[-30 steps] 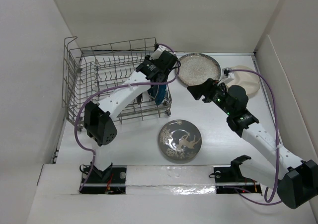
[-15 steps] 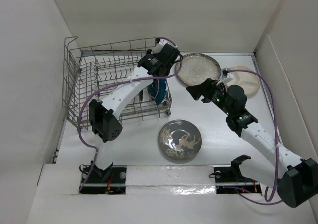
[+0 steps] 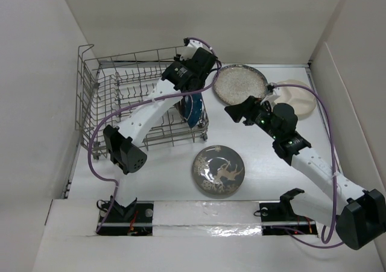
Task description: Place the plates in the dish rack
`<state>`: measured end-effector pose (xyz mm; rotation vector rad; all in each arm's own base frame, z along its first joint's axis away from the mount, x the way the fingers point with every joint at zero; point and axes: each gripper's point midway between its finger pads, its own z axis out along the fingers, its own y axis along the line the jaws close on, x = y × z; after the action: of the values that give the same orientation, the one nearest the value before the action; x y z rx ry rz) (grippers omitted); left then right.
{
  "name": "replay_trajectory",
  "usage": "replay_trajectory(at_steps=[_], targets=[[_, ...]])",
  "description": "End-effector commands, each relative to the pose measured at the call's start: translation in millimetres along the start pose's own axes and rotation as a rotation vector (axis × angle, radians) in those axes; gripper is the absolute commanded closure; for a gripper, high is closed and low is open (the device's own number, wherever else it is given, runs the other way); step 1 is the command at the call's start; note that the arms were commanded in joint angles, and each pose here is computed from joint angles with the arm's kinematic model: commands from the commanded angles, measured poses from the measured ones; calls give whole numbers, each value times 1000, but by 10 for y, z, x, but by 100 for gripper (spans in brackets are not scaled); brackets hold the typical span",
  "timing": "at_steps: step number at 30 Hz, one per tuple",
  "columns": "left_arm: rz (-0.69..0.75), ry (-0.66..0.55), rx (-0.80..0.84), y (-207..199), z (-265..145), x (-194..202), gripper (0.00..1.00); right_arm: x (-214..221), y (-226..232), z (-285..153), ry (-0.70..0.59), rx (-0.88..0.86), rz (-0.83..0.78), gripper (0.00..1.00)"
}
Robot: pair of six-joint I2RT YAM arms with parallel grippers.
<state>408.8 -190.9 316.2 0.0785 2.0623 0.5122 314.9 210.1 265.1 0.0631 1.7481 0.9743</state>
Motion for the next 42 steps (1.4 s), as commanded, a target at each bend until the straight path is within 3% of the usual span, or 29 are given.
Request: replay_trajectory(at_steps=[1, 12, 23, 30, 37, 42], targets=[[-125, -79, -65, 250, -200, -180, 100, -96, 92, 15, -43, -32, -24, 22], [-131, -99, -189, 681, -360, -175, 100, -49, 107, 47, -27, -40, -22, 22], [-152, -134, -118, 674, -528, -386, 100, -50, 100, 45, -28, -36, -26, 22], [-83, -93, -138, 459, -333, -167, 100, -66, 101, 34, -34, -33, -28, 22], [-81, -112, -192, 636, -403, -231, 100, -46, 97, 48, -27, -35, -26, 22], [-46, -86, -177, 495, -302, -91, 100, -40, 97, 56, -24, -37, -26, 22]])
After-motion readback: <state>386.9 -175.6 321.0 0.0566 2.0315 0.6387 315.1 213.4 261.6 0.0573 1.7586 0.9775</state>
